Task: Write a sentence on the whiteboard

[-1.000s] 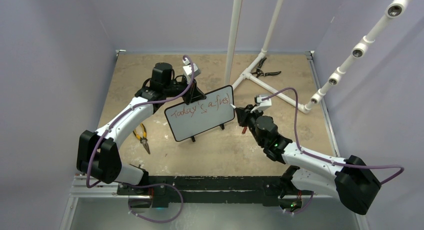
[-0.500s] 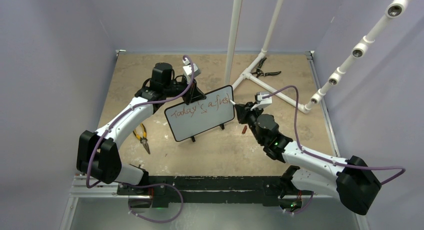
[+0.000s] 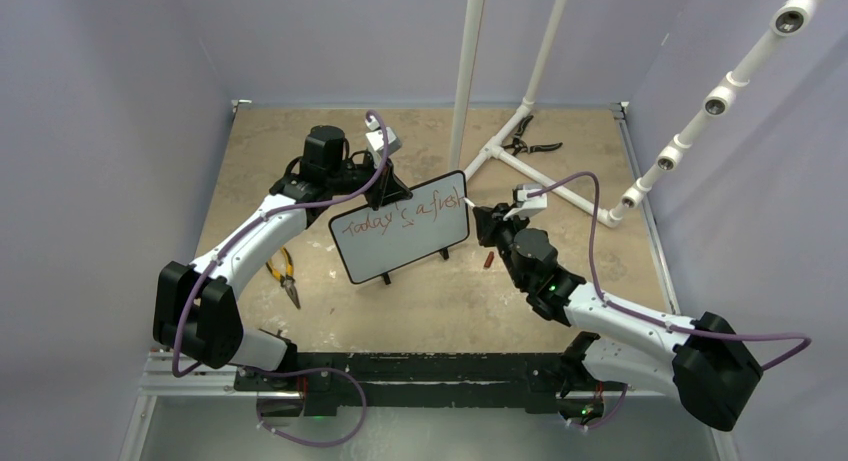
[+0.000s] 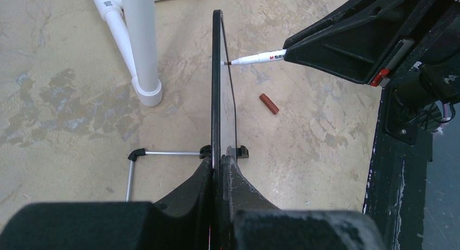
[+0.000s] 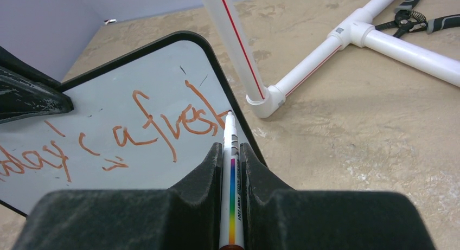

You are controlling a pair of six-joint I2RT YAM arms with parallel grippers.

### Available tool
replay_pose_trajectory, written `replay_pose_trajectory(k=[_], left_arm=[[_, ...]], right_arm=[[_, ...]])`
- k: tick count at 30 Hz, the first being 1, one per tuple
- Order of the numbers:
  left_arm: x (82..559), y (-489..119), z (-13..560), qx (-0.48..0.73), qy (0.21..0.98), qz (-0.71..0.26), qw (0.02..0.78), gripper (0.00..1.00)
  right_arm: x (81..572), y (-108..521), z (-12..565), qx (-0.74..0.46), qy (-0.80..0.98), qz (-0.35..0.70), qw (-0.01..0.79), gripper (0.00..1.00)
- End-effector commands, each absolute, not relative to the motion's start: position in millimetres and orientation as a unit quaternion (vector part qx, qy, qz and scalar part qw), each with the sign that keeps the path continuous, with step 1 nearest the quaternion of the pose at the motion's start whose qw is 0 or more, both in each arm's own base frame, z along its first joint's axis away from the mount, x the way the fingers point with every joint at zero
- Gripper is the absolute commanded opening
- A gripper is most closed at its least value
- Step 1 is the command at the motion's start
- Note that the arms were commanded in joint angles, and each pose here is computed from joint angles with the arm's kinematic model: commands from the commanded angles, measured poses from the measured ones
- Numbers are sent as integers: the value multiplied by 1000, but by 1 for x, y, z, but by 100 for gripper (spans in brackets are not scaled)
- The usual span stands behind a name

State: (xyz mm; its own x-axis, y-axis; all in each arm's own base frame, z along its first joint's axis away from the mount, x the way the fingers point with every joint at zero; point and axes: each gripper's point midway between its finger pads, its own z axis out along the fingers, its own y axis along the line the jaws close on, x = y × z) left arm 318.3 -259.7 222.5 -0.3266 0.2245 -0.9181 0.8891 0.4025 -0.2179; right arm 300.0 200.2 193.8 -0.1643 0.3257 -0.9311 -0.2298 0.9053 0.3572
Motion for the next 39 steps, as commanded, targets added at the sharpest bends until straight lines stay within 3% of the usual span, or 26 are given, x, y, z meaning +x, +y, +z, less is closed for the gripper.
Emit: replay_pose_trajectory(k=[1, 16, 33, 35, 39], left_arm=[[302, -264, 229, 409, 699, -401, 429, 0], [302, -264, 230, 408, 699, -400, 430, 0], [303, -264, 232, 401, 701, -401, 432, 0], [303, -264, 233, 397, 702, -402, 434, 5], [306, -263, 237, 386, 707, -398, 439, 24]], right_arm=[[307, 201, 212, 53, 718, 221, 658, 0], [297, 197, 171, 62, 752, 216, 620, 0], [289, 194, 190, 46, 730, 236, 639, 0], [283, 194, 199, 41, 719, 251, 647, 0], [272, 192, 216, 27, 700, 276, 658, 0]])
